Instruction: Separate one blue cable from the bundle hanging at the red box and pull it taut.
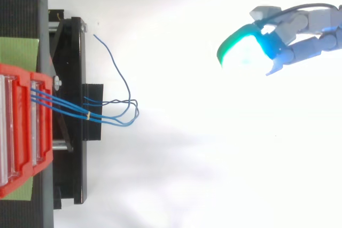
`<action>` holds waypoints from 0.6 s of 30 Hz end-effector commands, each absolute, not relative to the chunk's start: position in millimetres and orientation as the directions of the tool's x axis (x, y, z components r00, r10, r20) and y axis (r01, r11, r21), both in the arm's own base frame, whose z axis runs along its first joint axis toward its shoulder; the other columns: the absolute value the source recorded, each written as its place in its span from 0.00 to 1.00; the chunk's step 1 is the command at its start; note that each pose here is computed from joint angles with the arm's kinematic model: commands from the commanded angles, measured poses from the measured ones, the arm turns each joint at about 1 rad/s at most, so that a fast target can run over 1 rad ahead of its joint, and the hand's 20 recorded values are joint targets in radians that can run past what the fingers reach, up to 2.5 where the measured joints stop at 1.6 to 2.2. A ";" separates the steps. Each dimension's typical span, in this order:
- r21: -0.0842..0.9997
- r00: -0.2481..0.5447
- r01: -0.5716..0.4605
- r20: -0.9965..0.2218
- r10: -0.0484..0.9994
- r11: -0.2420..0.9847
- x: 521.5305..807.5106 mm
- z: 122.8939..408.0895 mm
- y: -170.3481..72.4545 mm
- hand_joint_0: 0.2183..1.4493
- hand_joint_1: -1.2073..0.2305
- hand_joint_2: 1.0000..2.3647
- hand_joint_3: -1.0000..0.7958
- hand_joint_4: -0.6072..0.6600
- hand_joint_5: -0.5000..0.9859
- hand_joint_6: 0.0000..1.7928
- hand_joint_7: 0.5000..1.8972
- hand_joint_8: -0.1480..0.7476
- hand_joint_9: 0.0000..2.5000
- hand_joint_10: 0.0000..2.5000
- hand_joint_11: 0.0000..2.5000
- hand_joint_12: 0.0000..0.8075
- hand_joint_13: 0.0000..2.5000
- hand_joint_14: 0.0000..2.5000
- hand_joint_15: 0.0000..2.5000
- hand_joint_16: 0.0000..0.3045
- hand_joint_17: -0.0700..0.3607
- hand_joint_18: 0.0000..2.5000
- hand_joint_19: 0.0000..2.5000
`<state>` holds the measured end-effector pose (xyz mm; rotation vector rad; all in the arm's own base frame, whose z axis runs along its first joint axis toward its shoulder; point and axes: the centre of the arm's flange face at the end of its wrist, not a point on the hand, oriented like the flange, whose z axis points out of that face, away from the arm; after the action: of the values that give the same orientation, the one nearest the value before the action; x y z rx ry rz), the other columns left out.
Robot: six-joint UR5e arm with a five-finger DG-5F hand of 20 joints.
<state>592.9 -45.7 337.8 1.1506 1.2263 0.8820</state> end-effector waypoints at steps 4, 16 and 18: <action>0.969 0.163 0.072 -0.244 0.956 0.235 600.3 327.0 -29.8 0.27 0.49 0.00 0.31 0.68 0.19 0.28 0.20 0.49 0.16 0.00 0.05 0.37 0.04 0.00 0.00 0.12 0.35 0.00 0.02; 0.974 0.158 0.078 -0.221 0.962 0.211 612.1 300.2 -19.4 0.26 0.47 0.00 0.31 0.68 0.19 0.28 0.18 0.48 0.16 0.00 0.05 0.37 0.06 0.00 0.00 0.12 0.35 0.02 0.03; 0.977 0.164 0.068 -0.213 0.963 0.204 616.0 294.9 -17.1 0.26 0.47 0.00 0.31 0.68 0.19 0.28 0.18 0.49 0.16 0.00 0.05 0.37 0.07 0.00 0.00 0.12 0.35 0.03 0.03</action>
<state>612.1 -19.3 300.6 1.1623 1.2256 0.8976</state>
